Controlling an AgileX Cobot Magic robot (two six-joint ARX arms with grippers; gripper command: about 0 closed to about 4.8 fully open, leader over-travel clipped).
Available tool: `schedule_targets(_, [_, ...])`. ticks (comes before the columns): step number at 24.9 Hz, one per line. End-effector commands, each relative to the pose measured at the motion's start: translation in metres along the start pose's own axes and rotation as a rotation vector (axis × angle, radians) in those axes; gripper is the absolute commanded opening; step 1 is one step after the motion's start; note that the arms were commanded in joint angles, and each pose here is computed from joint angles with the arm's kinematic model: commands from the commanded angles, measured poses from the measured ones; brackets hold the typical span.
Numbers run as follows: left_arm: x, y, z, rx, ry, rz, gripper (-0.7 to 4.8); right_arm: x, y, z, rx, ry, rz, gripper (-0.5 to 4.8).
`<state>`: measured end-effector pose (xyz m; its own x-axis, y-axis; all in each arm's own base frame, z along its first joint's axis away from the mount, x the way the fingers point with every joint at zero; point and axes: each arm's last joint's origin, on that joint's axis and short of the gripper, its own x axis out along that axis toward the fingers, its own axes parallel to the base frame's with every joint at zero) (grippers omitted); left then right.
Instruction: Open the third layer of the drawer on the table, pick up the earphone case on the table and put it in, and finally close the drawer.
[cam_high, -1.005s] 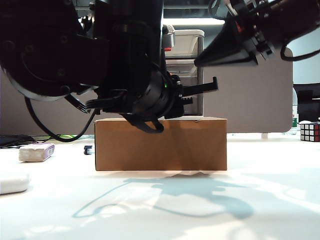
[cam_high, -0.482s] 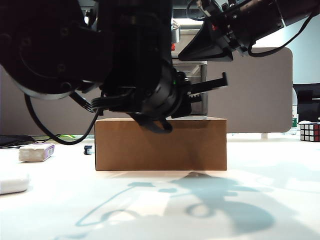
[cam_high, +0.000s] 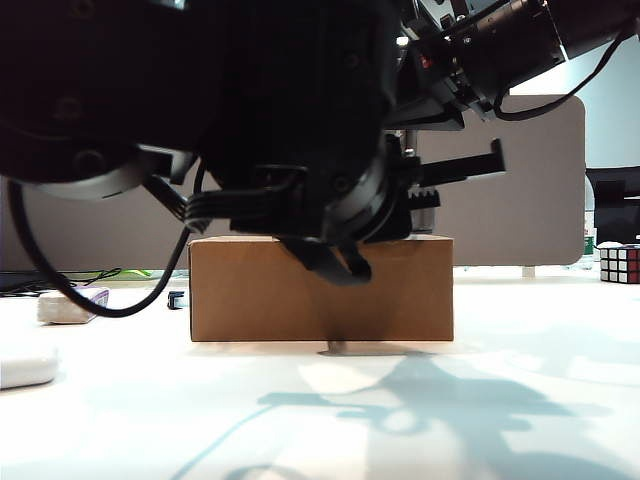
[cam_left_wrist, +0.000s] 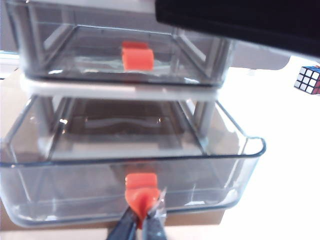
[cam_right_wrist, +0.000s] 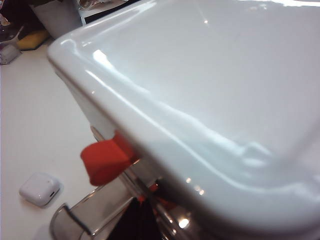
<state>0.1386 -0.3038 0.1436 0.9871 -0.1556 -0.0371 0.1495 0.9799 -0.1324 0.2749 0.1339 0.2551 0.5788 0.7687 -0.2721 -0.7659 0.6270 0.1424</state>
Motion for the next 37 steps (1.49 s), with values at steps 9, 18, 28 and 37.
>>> schedule_targets(9, [-0.022,-0.003,0.001,-0.072,-0.037,0.049,0.27,-0.001,0.000,0.004,-0.007,-0.023,-0.003,-0.06])
schedule_targets(18, [-0.070,0.026,0.005,-0.119,-0.065,-0.031,1.87,-0.001,0.000,0.004,-0.005,-0.019,0.001,-0.05])
schedule_targets(28, [-0.101,0.118,0.040,-0.156,-0.112,-0.135,0.88,-0.001,0.002,-0.002,0.027,0.037,0.052,-0.05])
schedule_targets(37, [-0.047,0.169,0.051,-0.209,0.094,-0.316,0.88,-0.001,0.003,-0.006,0.051,0.077,0.087,-0.05])
